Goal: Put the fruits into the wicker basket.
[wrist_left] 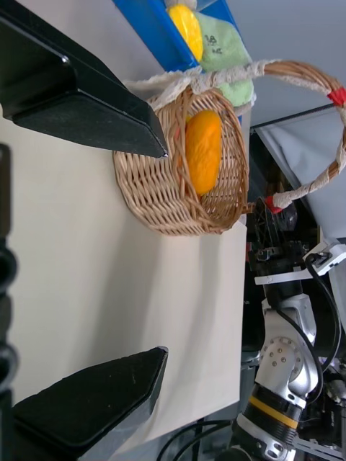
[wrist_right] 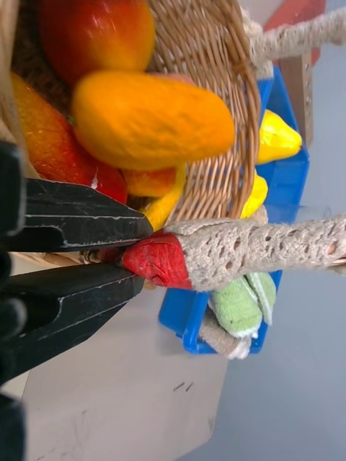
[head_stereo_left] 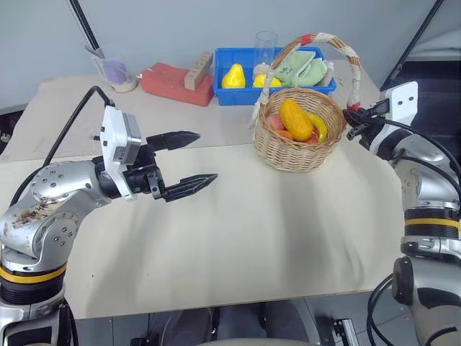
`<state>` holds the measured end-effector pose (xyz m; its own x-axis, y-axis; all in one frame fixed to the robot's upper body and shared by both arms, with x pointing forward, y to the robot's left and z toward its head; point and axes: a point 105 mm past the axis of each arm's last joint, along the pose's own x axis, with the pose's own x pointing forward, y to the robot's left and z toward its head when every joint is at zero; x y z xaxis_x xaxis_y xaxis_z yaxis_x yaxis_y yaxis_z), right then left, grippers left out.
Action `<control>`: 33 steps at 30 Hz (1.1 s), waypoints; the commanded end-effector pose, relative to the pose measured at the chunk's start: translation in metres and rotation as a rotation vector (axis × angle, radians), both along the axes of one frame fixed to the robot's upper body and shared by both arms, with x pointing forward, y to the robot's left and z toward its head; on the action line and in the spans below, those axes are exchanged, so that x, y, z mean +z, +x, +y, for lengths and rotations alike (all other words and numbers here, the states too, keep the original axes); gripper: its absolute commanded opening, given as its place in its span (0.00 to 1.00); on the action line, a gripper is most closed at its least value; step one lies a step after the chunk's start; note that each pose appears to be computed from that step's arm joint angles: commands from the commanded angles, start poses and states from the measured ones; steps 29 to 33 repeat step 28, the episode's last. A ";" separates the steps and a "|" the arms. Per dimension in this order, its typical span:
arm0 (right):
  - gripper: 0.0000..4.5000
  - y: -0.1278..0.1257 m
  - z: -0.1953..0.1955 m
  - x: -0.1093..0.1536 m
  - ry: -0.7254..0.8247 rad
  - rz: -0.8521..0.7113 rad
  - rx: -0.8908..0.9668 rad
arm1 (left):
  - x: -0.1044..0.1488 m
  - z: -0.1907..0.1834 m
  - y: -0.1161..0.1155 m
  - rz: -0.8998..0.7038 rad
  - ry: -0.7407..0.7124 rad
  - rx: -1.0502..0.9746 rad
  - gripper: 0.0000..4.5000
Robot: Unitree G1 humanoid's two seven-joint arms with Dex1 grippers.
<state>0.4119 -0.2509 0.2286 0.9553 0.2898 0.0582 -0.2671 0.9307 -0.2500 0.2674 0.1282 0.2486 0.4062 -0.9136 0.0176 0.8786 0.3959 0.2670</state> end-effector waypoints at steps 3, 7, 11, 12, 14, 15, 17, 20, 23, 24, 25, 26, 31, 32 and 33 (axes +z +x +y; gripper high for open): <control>0.45 -0.008 -0.009 0.022 0.024 -0.066 -0.006 | 0.004 0.004 -0.001 -0.045 0.007 0.019 1.00; 0.76 -0.025 -0.006 0.016 -0.028 0.012 0.082 | -0.009 0.019 0.001 0.006 0.042 0.086 1.00; 0.98 -0.056 -0.012 0.006 -0.122 0.106 0.160 | -0.027 0.051 0.003 0.040 0.115 0.251 1.00; 0.98 -0.066 -0.014 0.004 -0.160 0.135 0.196 | -0.036 0.065 0.004 0.075 0.159 0.324 1.00; 0.98 -0.085 -0.012 0.001 -0.231 0.193 0.280 | -0.052 0.090 0.001 0.119 0.253 0.448 1.00; 0.98 -0.092 -0.010 0.000 -0.267 0.217 0.322 | -0.058 0.099 -0.002 0.128 0.289 0.486 1.00; 0.98 -0.104 -0.004 -0.002 -0.322 0.266 0.407 | -0.064 0.112 -0.010 0.152 0.324 0.514 1.00; 0.98 -0.117 0.002 -0.005 -0.396 0.335 0.504 | -0.072 0.128 -0.021 0.166 0.384 0.534 1.00; 0.98 -0.118 0.001 -0.003 -0.426 0.357 0.526 | -0.071 0.137 -0.025 0.175 0.379 0.561 1.00; 0.98 -0.117 0.001 -0.002 -0.430 0.362 0.531 | -0.070 0.138 -0.025 0.174 0.373 0.564 1.00; 0.98 -0.117 0.001 -0.002 -0.432 0.364 0.532 | -0.069 0.138 -0.025 0.172 0.371 0.563 1.00; 0.98 -0.116 0.001 -0.001 -0.432 0.363 0.533 | -0.069 0.138 -0.025 0.175 0.372 0.564 1.00; 0.98 -0.115 0.001 -0.001 -0.431 0.361 0.533 | -0.068 0.138 -0.024 0.169 0.361 0.563 1.00; 0.98 -0.115 0.001 -0.001 -0.431 0.361 0.533 | -0.068 0.138 -0.024 0.169 0.361 0.563 1.00; 0.98 -0.115 0.001 -0.001 -0.431 0.361 0.533 | -0.068 0.138 -0.024 0.169 0.361 0.563 1.00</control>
